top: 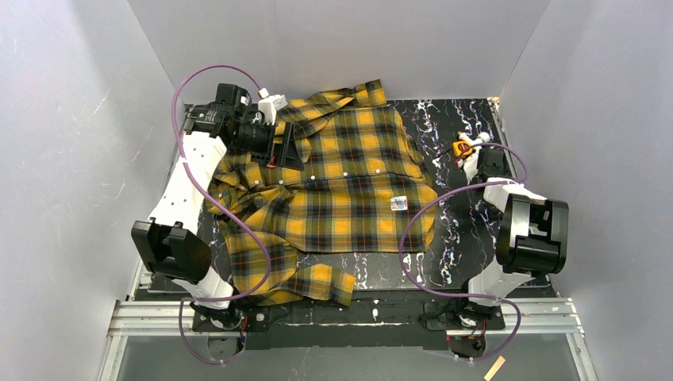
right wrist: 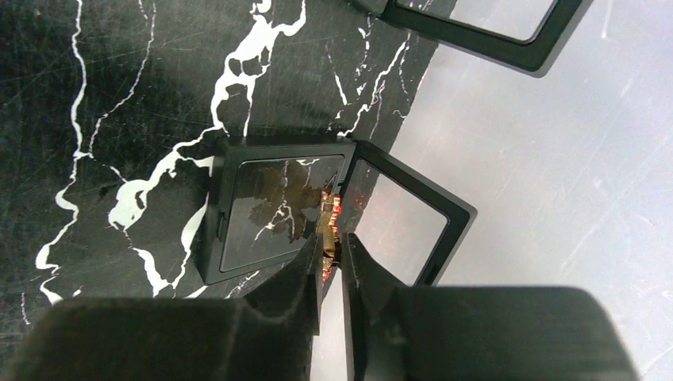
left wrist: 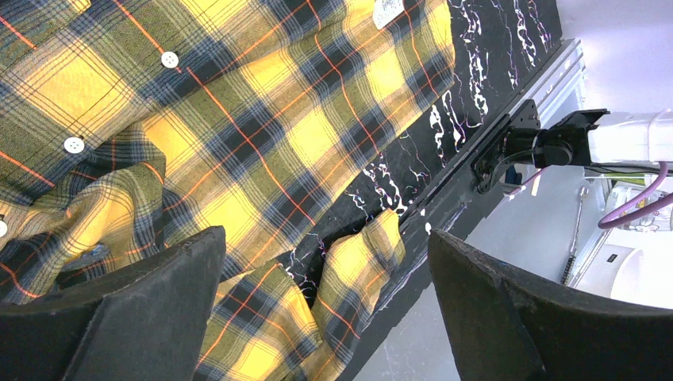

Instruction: Remove the brooch from the garment

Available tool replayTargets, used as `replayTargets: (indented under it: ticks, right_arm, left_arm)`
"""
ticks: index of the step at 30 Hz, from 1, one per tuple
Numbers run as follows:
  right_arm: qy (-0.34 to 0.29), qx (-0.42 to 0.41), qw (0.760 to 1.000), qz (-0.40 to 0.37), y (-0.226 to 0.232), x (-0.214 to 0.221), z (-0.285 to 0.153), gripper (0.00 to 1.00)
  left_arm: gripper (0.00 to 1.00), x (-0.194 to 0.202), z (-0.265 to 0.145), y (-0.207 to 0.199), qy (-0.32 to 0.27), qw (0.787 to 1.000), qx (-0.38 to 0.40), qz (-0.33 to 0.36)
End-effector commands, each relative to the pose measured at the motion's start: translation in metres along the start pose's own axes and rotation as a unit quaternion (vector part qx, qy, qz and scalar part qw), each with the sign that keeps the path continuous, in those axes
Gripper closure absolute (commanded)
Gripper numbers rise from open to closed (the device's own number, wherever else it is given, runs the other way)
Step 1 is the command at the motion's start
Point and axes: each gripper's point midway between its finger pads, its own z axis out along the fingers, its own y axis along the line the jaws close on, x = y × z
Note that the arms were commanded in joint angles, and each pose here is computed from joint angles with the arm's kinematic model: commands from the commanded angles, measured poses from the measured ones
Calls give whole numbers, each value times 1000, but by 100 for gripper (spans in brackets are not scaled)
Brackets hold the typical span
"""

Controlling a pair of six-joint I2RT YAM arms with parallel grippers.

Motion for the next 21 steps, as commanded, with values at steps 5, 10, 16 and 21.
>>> replayTargets:
  ticks: [5, 10, 16, 21]
  right_arm:
    - [-11, -26, 999, 17, 2, -9, 0, 70]
    - [-12, -39, 999, 29, 5, -12, -3, 68]
    - [-20, -61, 997, 37, 10, -19, -8, 63]
    - [-30, -76, 996, 46, 8, -27, -14, 60]
  left_arm:
    - [2, 7, -10, -10, -3, 1000, 7, 5]
    - [2, 7, -9, -9, -2, 1000, 6, 6]
    - [2, 8, -10, -9, -2, 1000, 6, 10]
    - [2, 7, -10, -8, -2, 1000, 4, 14]
